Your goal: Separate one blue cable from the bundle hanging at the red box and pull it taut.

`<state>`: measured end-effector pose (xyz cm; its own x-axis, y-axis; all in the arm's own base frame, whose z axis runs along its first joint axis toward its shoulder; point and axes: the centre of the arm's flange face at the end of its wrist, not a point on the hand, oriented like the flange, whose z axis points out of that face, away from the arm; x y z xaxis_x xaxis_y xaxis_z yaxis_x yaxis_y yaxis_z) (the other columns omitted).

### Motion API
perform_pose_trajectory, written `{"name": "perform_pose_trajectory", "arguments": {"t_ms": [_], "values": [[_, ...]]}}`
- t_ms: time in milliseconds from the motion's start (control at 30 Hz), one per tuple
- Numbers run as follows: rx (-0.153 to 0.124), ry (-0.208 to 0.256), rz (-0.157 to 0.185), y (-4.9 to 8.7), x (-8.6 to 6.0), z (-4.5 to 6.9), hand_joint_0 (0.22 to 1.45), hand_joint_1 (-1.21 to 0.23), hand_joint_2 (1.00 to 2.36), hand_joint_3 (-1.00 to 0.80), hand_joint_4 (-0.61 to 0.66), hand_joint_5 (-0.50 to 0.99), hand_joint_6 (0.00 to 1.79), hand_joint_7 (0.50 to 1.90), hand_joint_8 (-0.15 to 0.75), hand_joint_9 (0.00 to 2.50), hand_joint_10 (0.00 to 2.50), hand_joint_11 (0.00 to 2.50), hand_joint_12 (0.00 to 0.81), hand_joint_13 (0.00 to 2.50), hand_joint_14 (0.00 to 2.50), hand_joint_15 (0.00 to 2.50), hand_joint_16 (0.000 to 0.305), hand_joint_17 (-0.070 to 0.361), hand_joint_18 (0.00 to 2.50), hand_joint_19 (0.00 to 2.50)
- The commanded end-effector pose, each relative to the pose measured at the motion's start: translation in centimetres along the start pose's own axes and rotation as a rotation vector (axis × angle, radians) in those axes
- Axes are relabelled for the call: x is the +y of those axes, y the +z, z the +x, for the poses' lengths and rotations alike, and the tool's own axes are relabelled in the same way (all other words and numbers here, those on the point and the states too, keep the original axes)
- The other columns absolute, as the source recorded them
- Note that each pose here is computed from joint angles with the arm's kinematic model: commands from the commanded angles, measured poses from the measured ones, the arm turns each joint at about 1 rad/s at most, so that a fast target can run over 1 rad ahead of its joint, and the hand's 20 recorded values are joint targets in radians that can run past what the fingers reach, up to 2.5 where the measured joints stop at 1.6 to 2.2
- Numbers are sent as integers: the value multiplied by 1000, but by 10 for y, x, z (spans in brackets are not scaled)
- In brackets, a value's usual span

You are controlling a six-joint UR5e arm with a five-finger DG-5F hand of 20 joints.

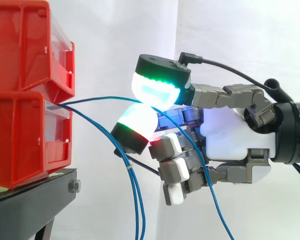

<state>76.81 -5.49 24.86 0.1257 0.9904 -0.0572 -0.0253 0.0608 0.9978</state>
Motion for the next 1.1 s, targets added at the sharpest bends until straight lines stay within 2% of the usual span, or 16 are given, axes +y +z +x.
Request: {"name": "perform_pose_trajectory", "arguments": {"t_ms": [0,33,67,100,167,267,333,433,467,667,933,1067], "values": [[0,0,0,0,0,0,614,-730,1020,-157,123,-187,838,1163,355,1120,22,909,423,1132,24,761,48,108,998,655],[2,0,0,0,0,1,614,-730,1020,-161,126,-187,839,1157,355,1117,21,908,423,1131,24,760,48,109,996,657],[0,0,2,0,0,0,592,-704,1016,-261,132,-189,840,1150,349,1112,23,911,418,1128,23,768,48,108,990,669],[0,0,2,0,0,0,558,-641,1008,-387,132,-189,841,1138,353,1118,21,899,425,1127,24,761,49,110,990,672],[0,-1,4,0,0,0,521,-522,1000,-500,144,-188,836,1119,361,1123,18,885,439,1135,23,754,52,116,1007,668],[0,-1,4,0,0,0,524,-400,1000,-500,149,-187,827,1117,362,1123,21,878,439,1127,22,750,52,117,1000,677],[2,-1,4,0,0,1,560,-369,1000,-500,131,-184,821,1128,355,1119,21,880,426,1124,23,754,50,113,984,692],[2,-1,4,0,0,1,603,-404,1009,-390,130,-181,816,1148,351,1137,22,891,418,1143,24,774,49,111,987,696],[2,-1,4,0,0,1,611,-472,1014,-319,130,-181,816,1147,357,1137,22,883,422,1150,23,782,50,111,988,688],[3,-1,4,-1,0,2,597,-636,1014,-151,160,-184,828,1145,389,1151,20,888,457,1171,21,752,56,127,1052,624],[3,-1,4,-1,0,2,619,-719,1018,-120,132,-192,842,1161,369,1131,21,909,438,1147,23,755,52,118,1018,646],[3,-1,4,-1,0,2,636,-740,1019,-150,119,-197,851,1123,354,1120,21,912,425,1134,25,764,49,111,996,652]]}}
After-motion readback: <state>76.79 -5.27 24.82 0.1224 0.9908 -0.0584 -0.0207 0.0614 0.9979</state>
